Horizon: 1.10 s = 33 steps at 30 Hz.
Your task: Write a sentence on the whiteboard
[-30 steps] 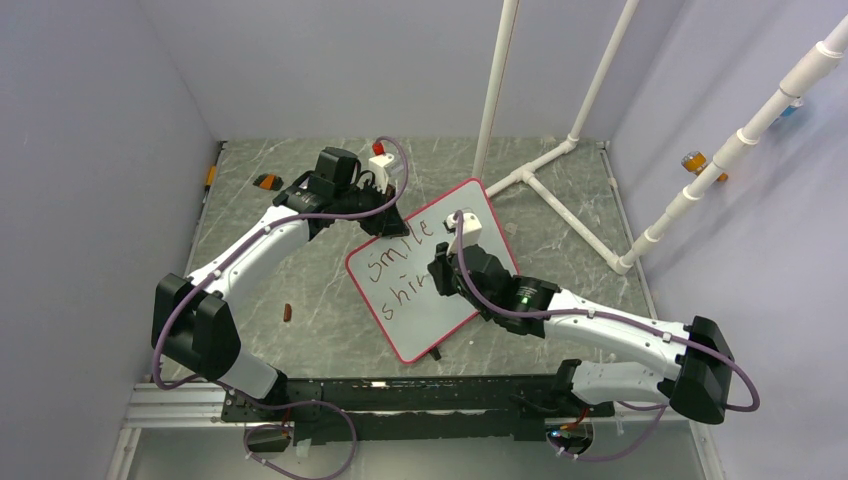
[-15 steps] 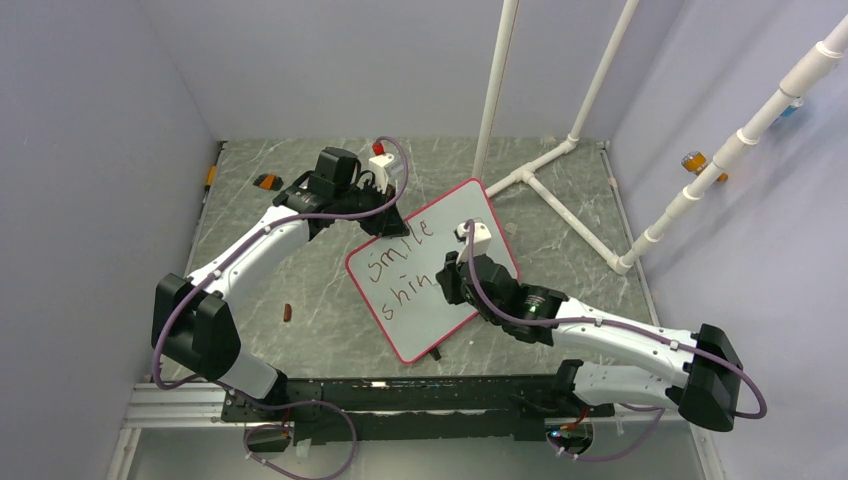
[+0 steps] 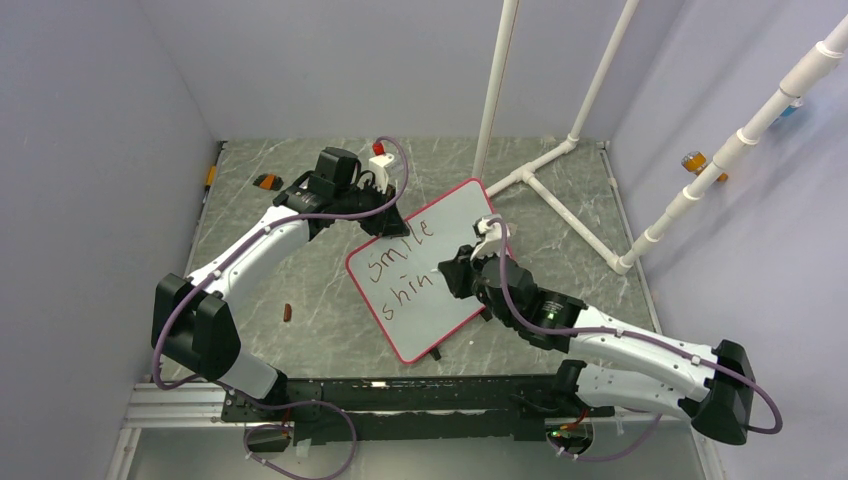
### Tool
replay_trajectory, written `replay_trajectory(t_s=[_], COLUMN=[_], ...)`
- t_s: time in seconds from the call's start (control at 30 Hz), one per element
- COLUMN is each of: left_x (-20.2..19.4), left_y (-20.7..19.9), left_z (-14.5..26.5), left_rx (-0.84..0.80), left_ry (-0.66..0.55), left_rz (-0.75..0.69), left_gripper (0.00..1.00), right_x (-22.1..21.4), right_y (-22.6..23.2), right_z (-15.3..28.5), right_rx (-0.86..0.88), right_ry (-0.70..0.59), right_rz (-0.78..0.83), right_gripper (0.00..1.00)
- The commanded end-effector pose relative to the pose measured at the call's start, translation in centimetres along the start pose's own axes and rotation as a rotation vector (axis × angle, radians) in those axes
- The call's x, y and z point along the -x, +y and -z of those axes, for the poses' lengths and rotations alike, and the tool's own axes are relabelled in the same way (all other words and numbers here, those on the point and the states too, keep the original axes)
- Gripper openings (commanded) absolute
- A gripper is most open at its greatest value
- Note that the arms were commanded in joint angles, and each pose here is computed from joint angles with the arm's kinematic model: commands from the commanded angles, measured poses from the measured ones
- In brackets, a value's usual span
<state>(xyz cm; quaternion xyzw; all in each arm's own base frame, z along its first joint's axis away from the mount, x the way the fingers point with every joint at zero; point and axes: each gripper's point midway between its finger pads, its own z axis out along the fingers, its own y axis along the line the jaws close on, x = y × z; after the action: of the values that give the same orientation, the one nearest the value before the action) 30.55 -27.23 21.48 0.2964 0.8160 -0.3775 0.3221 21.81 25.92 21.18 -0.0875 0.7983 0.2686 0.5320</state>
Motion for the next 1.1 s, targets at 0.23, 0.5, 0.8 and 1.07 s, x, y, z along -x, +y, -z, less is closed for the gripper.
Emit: replay_trajectory(t_s=[0.23,0.5,0.8,1.07], left_x=[3.0,3.0,3.0,3.1], left_y=[1.0,1.0,1.0,0.9], left_z=[1.2,1.2,1.3,1.3], left_rx=[0.087,0.087,0.089,0.087], left_ry=[-0.102,-0.102,-0.104,-0.103], left_rz=[-0.128,-0.127,-0.128,-0.129], left_gripper=[0.0,0.0,0.0,0.0], right_x=[1.0,-0.1,-1.1,0.0], right_y=[-0.4,-1.0,-2.5,-3.9], right_z=[-1.5,-2.1,-2.2,-2.0], right_rx=[-0.007,-0.02,-0.065,-0.116], right_ry=[-0.072,-0.051,-0.033,-0.06], right_rz=[-0.066,-0.079,-0.094,-0.095], right_gripper=[0.0,0.0,0.0,0.0])
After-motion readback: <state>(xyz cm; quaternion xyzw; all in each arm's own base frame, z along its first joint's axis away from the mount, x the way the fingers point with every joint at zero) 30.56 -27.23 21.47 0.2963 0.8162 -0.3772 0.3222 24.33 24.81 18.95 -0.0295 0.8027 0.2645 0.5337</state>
